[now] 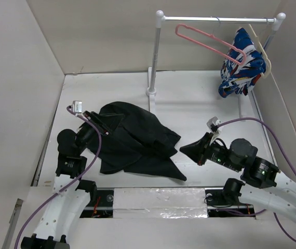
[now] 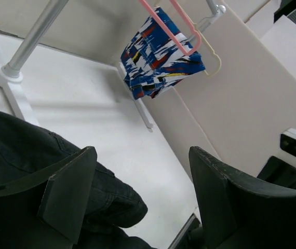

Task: Place the trousers on the hanger
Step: Flatten out the trousers at the center of the board.

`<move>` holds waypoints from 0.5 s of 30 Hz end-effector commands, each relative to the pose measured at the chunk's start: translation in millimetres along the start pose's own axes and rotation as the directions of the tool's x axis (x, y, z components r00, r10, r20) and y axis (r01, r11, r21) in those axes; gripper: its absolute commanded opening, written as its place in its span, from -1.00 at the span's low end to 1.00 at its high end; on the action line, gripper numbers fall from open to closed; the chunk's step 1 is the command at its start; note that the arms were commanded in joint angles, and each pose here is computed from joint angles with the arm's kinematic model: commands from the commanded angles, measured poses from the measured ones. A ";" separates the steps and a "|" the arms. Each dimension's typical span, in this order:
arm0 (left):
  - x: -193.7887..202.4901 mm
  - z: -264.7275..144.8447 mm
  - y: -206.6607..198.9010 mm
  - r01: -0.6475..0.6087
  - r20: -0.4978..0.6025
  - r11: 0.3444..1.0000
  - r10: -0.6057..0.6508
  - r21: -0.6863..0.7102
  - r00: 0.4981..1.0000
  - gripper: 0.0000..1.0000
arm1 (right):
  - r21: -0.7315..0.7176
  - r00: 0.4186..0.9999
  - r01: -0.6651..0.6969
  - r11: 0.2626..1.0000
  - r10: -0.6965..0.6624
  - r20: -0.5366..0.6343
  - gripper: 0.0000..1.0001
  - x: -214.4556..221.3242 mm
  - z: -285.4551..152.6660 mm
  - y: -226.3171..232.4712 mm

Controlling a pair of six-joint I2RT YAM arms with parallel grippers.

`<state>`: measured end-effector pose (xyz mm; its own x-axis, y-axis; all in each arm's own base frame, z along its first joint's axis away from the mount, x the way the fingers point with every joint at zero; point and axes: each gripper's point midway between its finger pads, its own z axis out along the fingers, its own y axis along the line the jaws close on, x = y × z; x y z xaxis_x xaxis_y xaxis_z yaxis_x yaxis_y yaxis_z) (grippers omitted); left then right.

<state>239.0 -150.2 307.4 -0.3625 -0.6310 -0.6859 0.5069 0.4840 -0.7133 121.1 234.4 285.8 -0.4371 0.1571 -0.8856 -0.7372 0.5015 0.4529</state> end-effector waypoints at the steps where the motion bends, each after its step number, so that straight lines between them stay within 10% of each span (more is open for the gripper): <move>1: -13.5 -0.5 -27.9 -0.035 0.038 0.993 0.031 0.116 0.999 0.37 | 0.090 1.000 0.023 0.996 -0.022 -0.003 -1.00 -0.5 -4.3 -16.5; 15: -51.3 28.4 -70.9 -0.032 0.061 0.956 0.015 0.292 0.998 -0.79 | 0.238 0.999 0.032 0.971 -0.029 -0.016 -1.00 11.3 3.4 -48.3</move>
<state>252.3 -165.7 361.4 -0.3636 -0.6659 -0.6515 0.6244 0.3448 -0.7009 143.7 219.4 254.4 -0.4517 0.1114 -0.8852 -0.6338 0.6582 0.4062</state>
